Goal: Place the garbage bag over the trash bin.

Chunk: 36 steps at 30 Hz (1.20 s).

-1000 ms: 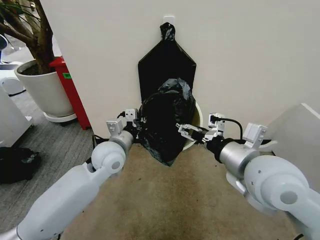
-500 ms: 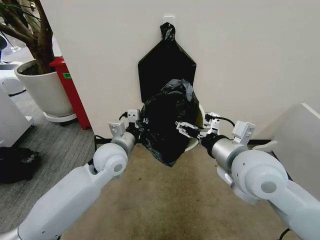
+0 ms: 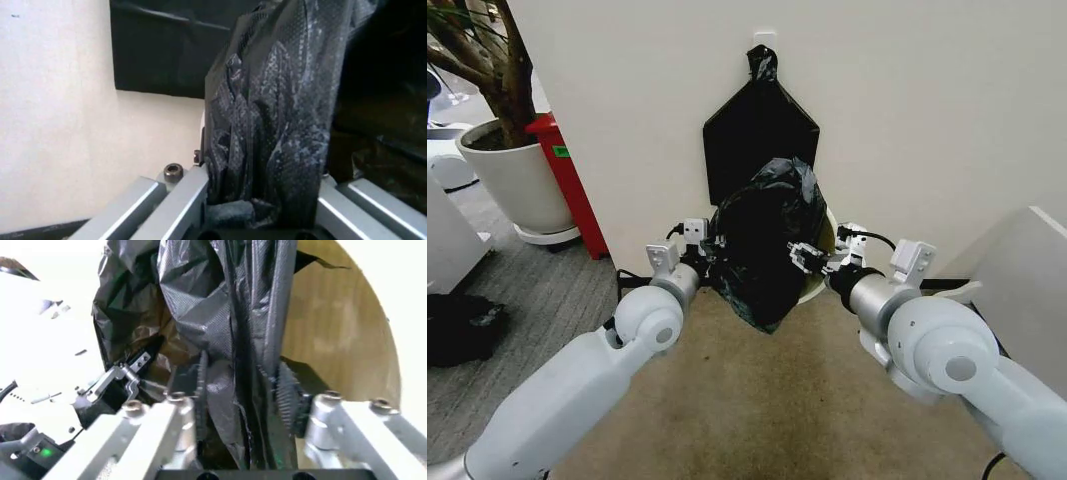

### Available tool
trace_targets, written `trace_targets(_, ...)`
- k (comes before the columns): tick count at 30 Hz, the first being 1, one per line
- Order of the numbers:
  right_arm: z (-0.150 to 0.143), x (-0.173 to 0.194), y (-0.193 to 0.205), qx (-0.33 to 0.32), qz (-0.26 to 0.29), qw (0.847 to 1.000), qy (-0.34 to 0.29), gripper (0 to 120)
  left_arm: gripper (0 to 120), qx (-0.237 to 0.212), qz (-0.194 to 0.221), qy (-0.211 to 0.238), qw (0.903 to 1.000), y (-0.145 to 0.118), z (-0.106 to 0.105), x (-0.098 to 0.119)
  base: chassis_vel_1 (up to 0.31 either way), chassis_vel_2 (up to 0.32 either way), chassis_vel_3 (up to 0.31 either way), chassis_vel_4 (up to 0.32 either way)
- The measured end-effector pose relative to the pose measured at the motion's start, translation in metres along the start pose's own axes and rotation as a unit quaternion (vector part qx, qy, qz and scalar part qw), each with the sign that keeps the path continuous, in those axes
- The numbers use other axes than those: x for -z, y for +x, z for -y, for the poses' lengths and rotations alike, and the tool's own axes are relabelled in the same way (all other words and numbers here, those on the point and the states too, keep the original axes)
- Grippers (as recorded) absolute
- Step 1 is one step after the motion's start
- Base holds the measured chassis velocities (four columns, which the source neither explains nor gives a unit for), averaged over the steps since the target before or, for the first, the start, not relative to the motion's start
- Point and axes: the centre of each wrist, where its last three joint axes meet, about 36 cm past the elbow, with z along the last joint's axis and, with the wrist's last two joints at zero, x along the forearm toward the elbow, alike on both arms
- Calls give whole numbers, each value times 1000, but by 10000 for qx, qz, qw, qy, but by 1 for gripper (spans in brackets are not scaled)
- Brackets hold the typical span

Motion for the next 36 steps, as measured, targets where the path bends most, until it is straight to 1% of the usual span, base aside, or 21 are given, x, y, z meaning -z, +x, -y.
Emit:
trace_targets(1,0,0,0,0,0,10000,-2,18,0,-1,-1,0,10000,0,0,0,0,0,0,0)
trace_targets(3,0,0,1,2,13,10000,2,11,0,3,-9,-5,10000,-1,0,-1,0,0,0,0)
trace_targets(4,0,0,1,2,13,10000,2,11,0,3,-9,-5,10000,-1,0,-1,0,0,0,0)
trace_targets(7,0,2,6,7,65,10000,18,0,0,26,-34,-16,10000,0,-2,-2,0,0,0,0)
trace_targets(15,3,9,19,-51,236,9996,128,0,0,82,-82,-24,9999,2,-9,-5,0,0,0,0)
trace_targets(22,11,10,28,-299,325,9986,279,0,0,112,-96,3,9999,4,-13,-6,0,0,0,0)
trace_targets(28,19,15,30,-593,455,9961,473,0,0,142,-116,59,9998,12,-18,-8,0,0,0,0)
trace_targets(36,28,17,25,-783,432,9941,612,0,0,101,-145,113,9998,21,-23,-10,0,0,0,0)
